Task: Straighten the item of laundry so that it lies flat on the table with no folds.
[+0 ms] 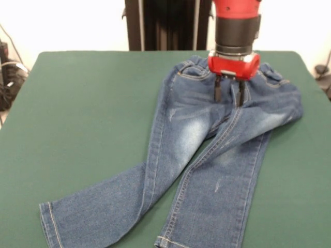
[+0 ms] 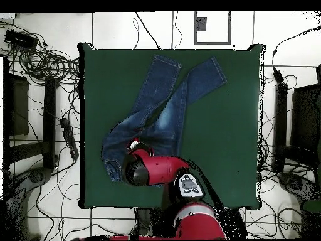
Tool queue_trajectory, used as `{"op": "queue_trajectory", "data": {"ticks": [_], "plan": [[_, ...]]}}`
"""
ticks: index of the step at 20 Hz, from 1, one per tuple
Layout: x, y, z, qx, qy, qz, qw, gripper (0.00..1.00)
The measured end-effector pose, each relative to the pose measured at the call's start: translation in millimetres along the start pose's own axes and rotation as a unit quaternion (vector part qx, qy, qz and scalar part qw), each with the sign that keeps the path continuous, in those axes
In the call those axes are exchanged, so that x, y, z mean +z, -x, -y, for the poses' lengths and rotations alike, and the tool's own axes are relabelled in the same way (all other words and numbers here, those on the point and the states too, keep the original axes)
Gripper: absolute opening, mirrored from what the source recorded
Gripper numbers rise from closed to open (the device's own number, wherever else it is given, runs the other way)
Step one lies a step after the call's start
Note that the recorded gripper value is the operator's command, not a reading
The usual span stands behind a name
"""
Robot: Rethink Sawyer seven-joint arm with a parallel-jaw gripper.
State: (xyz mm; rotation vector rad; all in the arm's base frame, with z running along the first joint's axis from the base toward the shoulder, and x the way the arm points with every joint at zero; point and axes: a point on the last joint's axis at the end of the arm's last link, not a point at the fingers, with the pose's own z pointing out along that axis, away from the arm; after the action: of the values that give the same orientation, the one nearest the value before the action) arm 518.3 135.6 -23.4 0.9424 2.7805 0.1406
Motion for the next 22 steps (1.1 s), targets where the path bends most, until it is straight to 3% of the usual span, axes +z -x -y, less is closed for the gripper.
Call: {"op": "queue_trajectory", "data": {"ticks": [5, 13, 16, 22], "plan": [[6.8, -5.6, 12.8, -0.004, -0.007, -0.010, 0.9999, 1.00], [-3.9, 13.4, 27.4, 0.018, 0.000, -0.012, 0.9998, 1.00], [-23.1, 15.4, 32.5, 0.029, -0.002, -0.022, 0.9993, 1.00], [-86.2, 0.1, 43.1, 0.067, -0.014, -0.085, 0.9941, 1.00]]}}
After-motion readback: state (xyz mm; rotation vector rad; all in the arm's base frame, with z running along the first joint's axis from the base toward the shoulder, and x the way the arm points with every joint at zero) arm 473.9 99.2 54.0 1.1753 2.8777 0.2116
